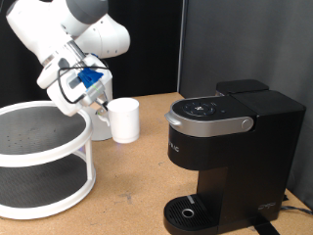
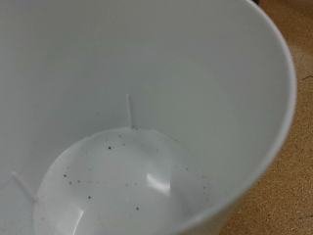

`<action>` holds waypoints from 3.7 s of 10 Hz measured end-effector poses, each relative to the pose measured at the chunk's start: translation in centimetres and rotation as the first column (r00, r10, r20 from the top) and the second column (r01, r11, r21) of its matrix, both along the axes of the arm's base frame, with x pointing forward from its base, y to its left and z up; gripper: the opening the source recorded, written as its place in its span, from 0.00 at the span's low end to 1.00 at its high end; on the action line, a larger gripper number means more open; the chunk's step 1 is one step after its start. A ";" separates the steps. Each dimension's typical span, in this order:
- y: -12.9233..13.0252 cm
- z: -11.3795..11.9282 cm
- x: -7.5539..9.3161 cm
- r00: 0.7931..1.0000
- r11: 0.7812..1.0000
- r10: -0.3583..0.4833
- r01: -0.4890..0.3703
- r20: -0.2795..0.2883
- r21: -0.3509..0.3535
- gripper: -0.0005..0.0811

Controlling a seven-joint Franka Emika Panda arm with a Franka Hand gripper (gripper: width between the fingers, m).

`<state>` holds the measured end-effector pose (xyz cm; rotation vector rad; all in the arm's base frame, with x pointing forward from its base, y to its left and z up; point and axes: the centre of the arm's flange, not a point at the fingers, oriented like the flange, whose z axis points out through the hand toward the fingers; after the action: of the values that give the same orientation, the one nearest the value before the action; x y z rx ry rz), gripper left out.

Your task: Make a cup of coffee with the keurig machine

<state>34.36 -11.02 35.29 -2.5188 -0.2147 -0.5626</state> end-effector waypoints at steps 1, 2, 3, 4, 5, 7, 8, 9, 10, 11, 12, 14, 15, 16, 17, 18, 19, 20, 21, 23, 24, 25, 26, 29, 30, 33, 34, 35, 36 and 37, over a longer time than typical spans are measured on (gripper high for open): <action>0.4 -0.7 0.4 1.000 1.000 -0.003 0.003 -0.003 -0.004 0.09; 0.7 -1.5 0.8 1.000 1.000 -0.002 0.002 -0.008 -0.008 0.09; 1.0 -2.3 1.0 1.000 1.000 0.003 -0.004 -0.017 -0.010 0.09; 1.2 -3.1 1.2 1.000 1.000 0.012 -0.012 -0.023 -0.013 0.09; 1.2 -4.0 1.3 1.000 1.000 0.014 -0.014 -0.025 -0.015 0.09; 1.2 -5.5 1.4 1.000 1.000 0.010 -0.011 -0.030 -0.025 0.09; 1.2 -6.3 1.5 0.999 0.999 0.009 -0.010 -0.034 -0.031 0.09; 1.2 -7.0 1.6 0.999 0.999 0.007 -0.009 -0.037 -0.039 0.09; 1.2 -7.7 1.6 0.999 0.999 0.005 -0.007 -0.041 -0.047 0.09; 1.2 -8.4 1.6 0.999 0.999 0.003 -0.005 -0.043 -0.051 0.09; 1.1 -9.0 1.7 0.999 0.999 -0.004 0.002 -0.040 -0.050 0.09; 1.4 -10.2 1.9 1.000 0.999 -0.015 0.014 -0.022 -0.038 0.09; 1.7 -10.7 2.2 1.000 0.999 -0.017 0.016 -0.013 -0.034 0.09; 2.0 -11.0 2.6 1.000 0.999 -0.017 0.017 -0.004 -0.030 0.09; 2.4 -11.3 3.1 1.000 1.000 -0.013 0.013 0.005 -0.023 0.09; 2.9 -11.4 3.8 1.000 1.000 -0.007 0.007 0.012 -0.012 0.09; 3.3 -11.4 4.5 1.000 1.000 -0.004 0.004 0.019 -0.004 0.09; 3.8 -11.4 5.1 1.000 1.000 0.000 0.000 0.024 0.002 0.09; 4.3 -11.3 5.7 1.000 1.000 0.001 -0.002 0.026 0.002 0.09; 5.3 -11.3 6.7 0.999 1.000 0.006 -0.006 0.032 -0.001 0.09; 5.9 -11.3 7.1 0.999 1.000 0.010 -0.010 0.034 -0.003 0.09; 6.5 -11.3 7.4 0.999 1.000 0.015 -0.015 0.036 -0.004 0.09; 7.1 -11.3 7.8 0.999 1.000 0.019 -0.019 0.039 -0.002 0.09; 8.8 -11.3 8.7 0.998 1.000 0.027 -0.027 0.050 0.005 0.09; 9.3 -11.4 9.0 0.998 1.000 0.029 -0.029 0.049 0.004 0.09; 10.6 -12.4 9.3 0.998 0.999 0.039 -0.039 0.055 -0.007 0.09; 11.0 -12.9 9.3 0.997 0.999 0.041 -0.041 0.058 -0.011 0.09; 11.3 -13.3 9.4 0.997 0.999 0.040 -0.039 0.060 -0.014 0.09; 11.7 -13.7 9.5 0.998 0.999 0.036 -0.035 0.059 -0.016 0.09; 11.9 -14.2 9.6 0.998 0.999 0.031 -0.030 0.056 -0.020 0.09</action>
<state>43.99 0.88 21.08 -2.5158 -0.2801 -0.6221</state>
